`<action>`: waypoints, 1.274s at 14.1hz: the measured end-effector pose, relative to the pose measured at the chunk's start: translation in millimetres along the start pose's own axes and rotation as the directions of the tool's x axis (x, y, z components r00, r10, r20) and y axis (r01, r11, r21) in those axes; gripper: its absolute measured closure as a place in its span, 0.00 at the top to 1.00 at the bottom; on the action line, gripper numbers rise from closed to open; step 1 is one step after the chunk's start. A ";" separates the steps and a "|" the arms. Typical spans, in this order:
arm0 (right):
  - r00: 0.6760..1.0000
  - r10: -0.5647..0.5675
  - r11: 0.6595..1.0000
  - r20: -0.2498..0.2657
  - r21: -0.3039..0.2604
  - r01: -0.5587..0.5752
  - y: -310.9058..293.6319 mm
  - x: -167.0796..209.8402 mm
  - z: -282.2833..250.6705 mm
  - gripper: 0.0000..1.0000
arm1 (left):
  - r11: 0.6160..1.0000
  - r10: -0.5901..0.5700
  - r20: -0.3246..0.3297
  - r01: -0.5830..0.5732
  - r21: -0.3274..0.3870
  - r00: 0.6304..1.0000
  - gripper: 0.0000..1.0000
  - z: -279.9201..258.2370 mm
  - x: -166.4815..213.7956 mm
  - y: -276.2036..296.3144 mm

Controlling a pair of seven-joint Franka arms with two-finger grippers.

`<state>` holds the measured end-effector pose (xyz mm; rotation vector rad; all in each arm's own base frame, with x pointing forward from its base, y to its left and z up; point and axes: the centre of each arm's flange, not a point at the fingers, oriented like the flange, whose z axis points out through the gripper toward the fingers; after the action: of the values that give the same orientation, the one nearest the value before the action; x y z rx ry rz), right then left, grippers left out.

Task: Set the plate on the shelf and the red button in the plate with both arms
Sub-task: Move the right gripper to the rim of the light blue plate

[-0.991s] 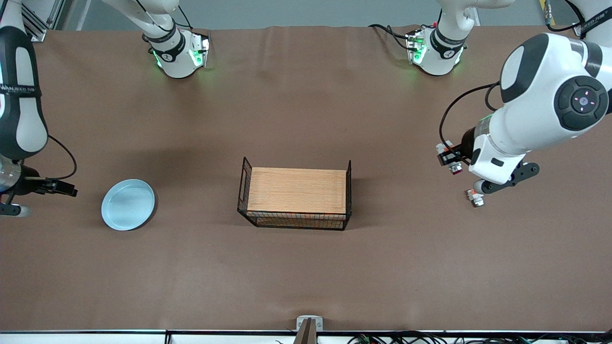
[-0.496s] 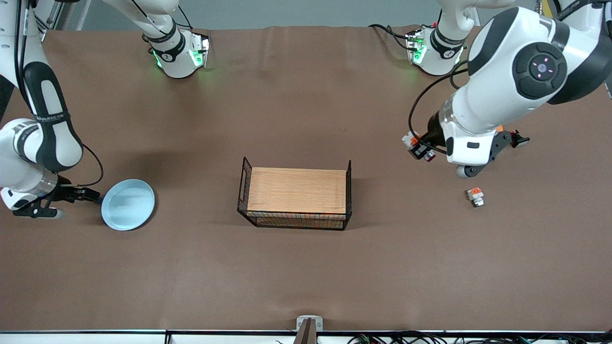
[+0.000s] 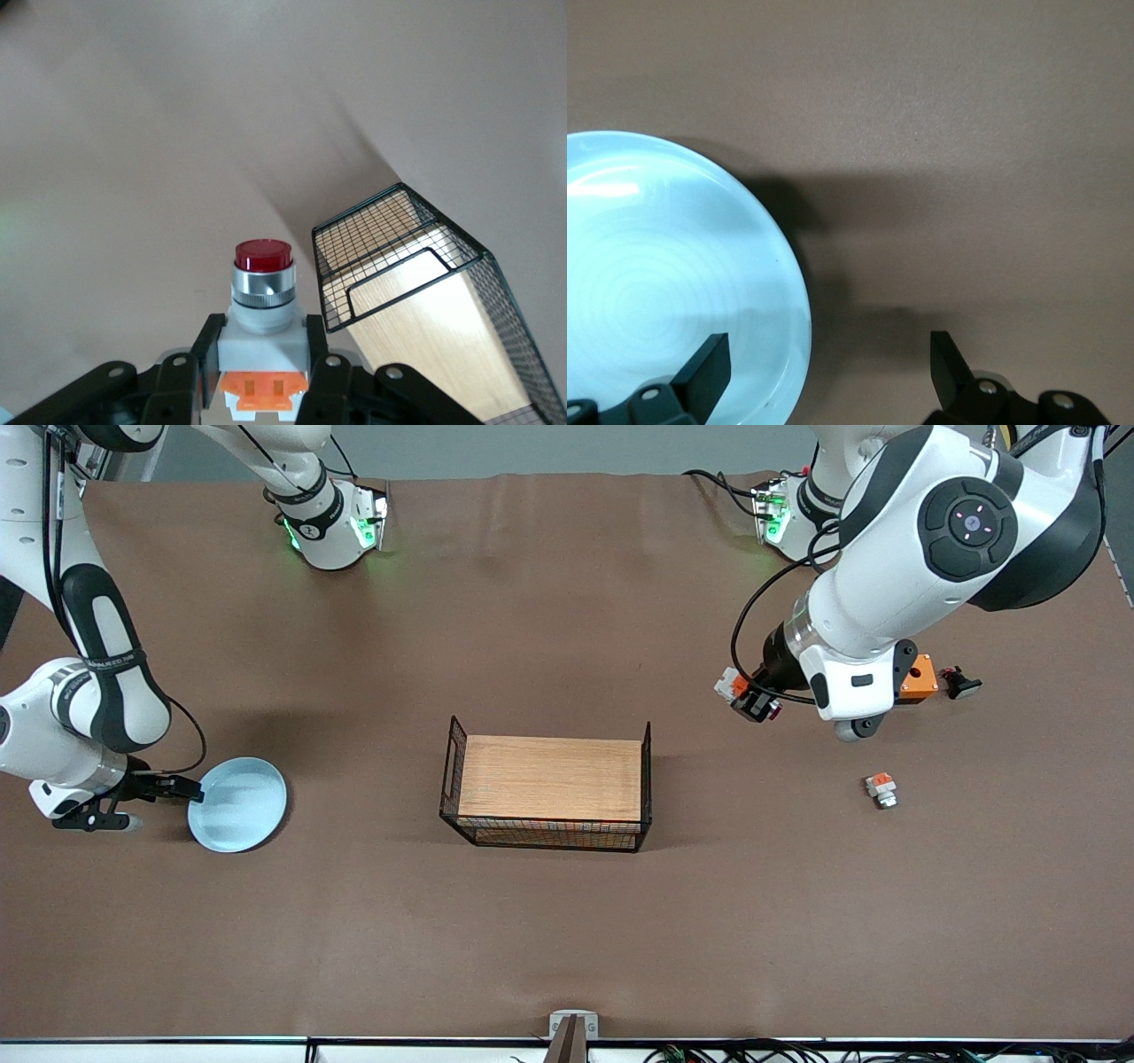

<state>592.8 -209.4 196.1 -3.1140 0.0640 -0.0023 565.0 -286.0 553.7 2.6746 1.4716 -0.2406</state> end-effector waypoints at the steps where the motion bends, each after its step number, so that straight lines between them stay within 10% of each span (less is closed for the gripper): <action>1: 1.000 0.010 1.000 0.000 0.008 -0.010 0.5 -0.7 4.9 1.00 | 0.999 -0.042 0.001 0.042 -0.002 0.999 0.41 0.1 -3.4 0.5; 9: 1.000 0.023 1.000 0.011 0.017 -0.023 4.9 -4.8 21.3 0.85 | 0.987 -0.163 0.005 0.163 0.000 0.987 0.41 3.8 -22.1 2.8; 18: 1.000 0.021 1.000 0.007 0.024 -0.021 1.2 -2.3 19.0 0.29 | 0.984 -0.178 0.007 0.178 -0.019 0.984 0.41 3.4 -14.8 5.6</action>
<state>590.4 -209.9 177.1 -3.0894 0.0953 0.0082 561.6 -301.9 552.9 2.5258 1.7035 -0.2429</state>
